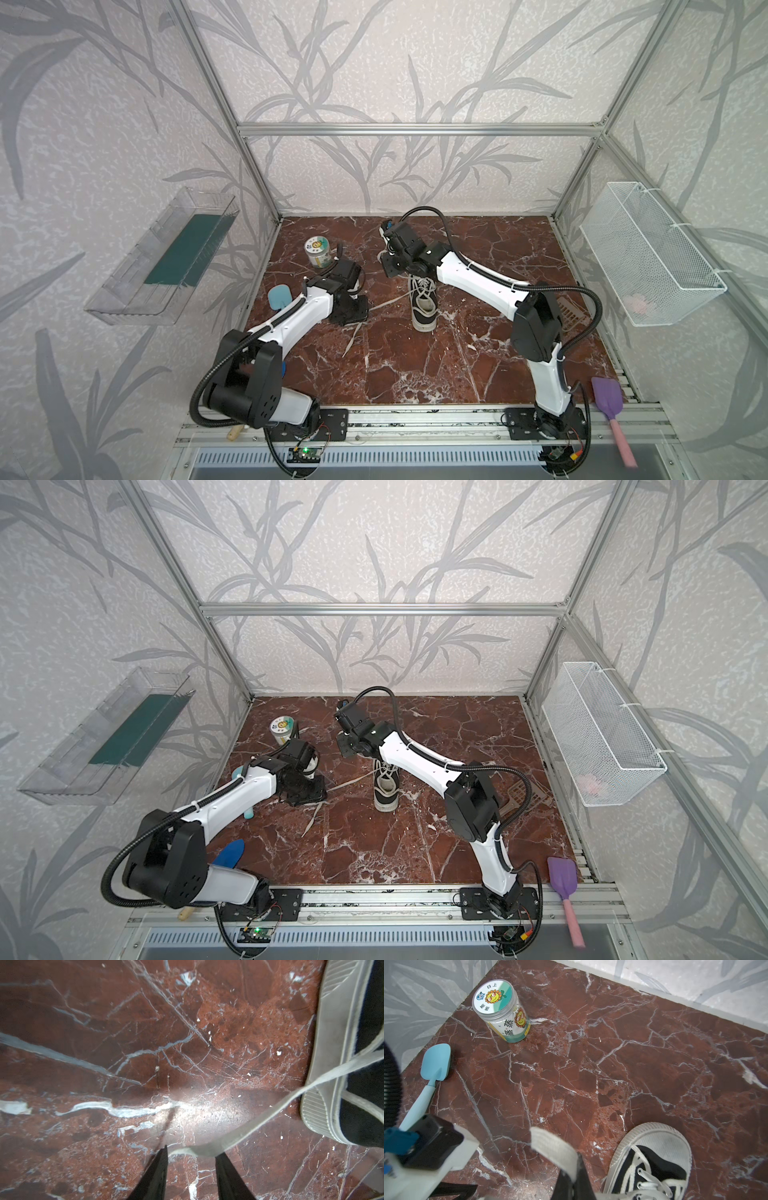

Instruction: Tie the shoes

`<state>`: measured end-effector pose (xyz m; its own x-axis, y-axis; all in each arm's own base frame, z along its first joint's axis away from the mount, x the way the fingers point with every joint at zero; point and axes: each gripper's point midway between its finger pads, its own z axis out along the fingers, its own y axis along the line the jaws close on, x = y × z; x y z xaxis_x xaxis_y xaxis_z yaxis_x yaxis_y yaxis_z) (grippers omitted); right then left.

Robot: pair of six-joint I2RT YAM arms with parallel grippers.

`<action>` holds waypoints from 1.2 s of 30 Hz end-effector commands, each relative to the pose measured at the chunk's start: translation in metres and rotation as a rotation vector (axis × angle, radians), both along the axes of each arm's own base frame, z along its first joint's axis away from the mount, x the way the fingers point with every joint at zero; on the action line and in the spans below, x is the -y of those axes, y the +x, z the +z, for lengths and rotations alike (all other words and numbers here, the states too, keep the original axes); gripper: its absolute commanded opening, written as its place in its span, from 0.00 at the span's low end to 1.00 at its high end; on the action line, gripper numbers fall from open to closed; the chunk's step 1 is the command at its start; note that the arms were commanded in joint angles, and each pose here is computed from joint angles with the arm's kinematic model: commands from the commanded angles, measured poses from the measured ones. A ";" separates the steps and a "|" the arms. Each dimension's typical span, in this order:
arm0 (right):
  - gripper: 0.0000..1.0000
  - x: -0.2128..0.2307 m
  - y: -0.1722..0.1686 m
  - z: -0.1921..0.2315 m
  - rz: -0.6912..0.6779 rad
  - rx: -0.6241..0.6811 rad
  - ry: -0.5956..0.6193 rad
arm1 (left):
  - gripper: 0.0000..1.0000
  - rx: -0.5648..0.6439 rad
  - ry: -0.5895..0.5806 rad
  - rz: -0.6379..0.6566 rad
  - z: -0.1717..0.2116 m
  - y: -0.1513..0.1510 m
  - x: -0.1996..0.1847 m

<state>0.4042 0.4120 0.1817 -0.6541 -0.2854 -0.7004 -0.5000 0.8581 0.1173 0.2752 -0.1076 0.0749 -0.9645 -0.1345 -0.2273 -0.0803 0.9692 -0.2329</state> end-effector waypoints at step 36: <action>0.84 -0.004 -0.007 -0.046 0.070 -0.318 -0.108 | 0.61 0.051 -0.048 -0.073 0.010 -0.011 -0.006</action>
<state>0.4030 0.4322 0.1130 -0.8058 -0.3928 -0.4433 -0.5085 0.8425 0.1779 0.2583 -0.0946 0.0800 -0.9620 -0.1054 -0.2520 -0.0377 0.9650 -0.2596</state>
